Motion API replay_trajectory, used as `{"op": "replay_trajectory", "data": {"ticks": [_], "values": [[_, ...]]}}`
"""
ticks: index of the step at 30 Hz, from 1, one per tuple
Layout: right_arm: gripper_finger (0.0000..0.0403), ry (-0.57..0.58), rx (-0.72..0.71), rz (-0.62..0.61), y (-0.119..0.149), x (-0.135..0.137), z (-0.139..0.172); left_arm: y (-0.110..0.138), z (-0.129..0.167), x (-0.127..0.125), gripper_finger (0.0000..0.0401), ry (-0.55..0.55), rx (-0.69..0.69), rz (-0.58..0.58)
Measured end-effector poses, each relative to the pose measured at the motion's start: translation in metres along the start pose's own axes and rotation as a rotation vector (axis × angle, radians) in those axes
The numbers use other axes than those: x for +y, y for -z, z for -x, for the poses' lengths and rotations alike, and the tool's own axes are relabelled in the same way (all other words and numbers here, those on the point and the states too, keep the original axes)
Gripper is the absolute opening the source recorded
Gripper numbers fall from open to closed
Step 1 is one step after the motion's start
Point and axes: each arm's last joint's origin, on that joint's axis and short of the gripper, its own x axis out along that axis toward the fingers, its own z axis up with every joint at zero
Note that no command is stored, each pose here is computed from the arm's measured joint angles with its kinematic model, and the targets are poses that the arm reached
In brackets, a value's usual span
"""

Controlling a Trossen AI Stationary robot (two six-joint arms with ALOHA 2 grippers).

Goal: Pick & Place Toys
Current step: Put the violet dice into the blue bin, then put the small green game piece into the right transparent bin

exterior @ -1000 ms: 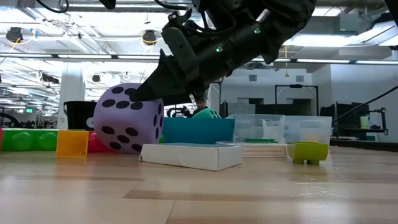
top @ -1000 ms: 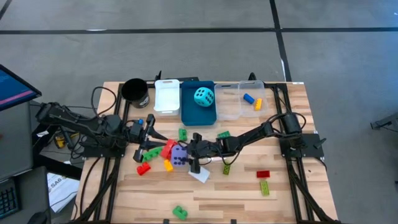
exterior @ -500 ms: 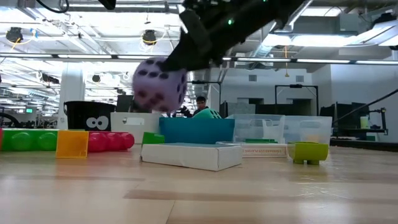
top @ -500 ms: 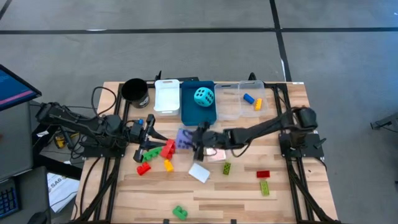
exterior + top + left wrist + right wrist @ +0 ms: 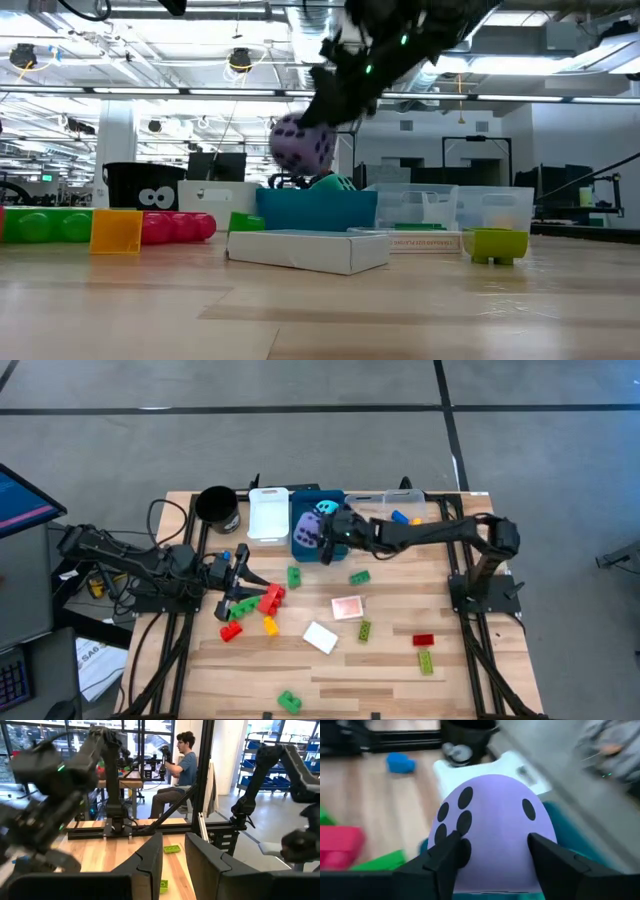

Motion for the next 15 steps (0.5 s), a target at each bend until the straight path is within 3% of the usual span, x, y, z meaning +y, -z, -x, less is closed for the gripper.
{"op": "replay_trajectory", "data": {"ticks": [3, 9, 15], "values": [[0.0261, -0.099, 0.042, -0.067, 0.012, -0.006, -0.015, 0.000, 0.000, 0.000, 0.0076, 0.000, 0.000, 0.001], [0.0349, -0.101, 0.054, -0.074, 0.016, -0.006, -0.022, 0.001, 0.000, 0.000, 0.0076, 0.002, 0.012, 0.002], [0.0378, -0.105, 0.011, -0.062, 0.002, -0.006, -0.004, 0.001, 0.000, -0.002, 0.0076, 0.013, 0.012, 0.003]]}}
